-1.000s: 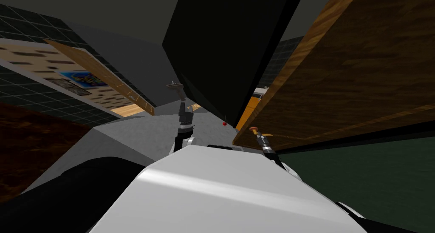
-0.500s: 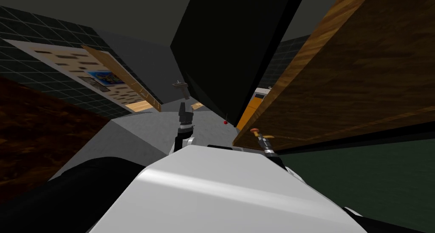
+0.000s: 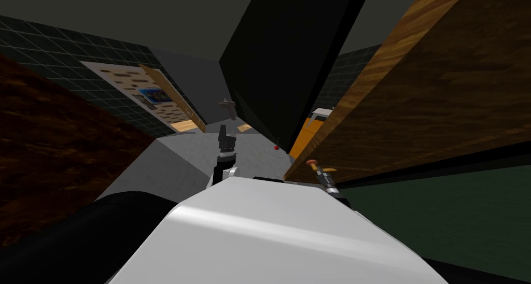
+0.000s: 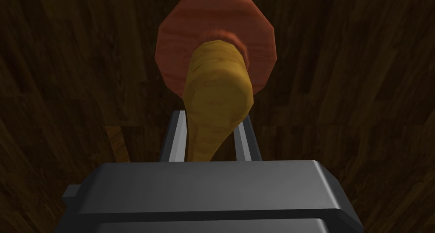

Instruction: Pull the door open

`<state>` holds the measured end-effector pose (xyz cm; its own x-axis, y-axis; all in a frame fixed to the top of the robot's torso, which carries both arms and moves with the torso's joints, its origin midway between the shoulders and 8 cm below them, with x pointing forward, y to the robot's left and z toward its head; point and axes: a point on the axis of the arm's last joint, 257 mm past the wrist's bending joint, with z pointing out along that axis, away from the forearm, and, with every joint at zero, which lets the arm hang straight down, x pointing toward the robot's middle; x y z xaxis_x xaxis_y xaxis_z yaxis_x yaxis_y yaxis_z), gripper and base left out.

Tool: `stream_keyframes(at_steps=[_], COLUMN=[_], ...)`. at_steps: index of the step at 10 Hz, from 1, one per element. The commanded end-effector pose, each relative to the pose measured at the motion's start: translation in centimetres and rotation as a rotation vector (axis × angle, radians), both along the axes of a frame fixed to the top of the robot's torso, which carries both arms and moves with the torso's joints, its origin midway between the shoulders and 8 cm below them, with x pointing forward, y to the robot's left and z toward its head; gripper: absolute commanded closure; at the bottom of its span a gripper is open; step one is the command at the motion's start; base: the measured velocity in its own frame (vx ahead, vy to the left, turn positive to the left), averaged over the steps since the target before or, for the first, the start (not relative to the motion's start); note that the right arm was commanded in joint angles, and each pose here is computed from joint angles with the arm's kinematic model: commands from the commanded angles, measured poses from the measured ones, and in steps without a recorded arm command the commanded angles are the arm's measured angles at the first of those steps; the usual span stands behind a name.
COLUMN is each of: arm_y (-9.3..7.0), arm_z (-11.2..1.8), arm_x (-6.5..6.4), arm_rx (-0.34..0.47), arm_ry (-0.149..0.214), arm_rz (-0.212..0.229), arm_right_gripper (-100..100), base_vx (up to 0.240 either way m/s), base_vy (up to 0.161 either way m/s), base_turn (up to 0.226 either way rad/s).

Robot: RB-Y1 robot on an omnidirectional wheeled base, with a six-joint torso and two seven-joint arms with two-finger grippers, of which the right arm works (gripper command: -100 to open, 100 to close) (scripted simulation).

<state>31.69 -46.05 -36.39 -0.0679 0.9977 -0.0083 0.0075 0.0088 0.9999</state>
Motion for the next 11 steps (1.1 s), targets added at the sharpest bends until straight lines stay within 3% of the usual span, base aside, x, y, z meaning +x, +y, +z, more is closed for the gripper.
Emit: stream_keyframes(at_steps=[1, 8, 11], arm_y=[-0.1, -0.4, 0.4], arm_z=[0.1, 0.5, 0.2], arm_x=[-1.0, -4.9, -5.3], arm_rx=[-0.002, -0.010, 0.004], arm_ry=[-0.002, -0.008, -0.012], arm_rz=[0.010, 0.052, 0.067], arm_right_gripper=[100, 100, 100], base_vx=[-0.145, -0.178, -0.058], base_vy=[-0.053, -0.064, -0.026], base_turn=[0.150, 0.145, 0.063])
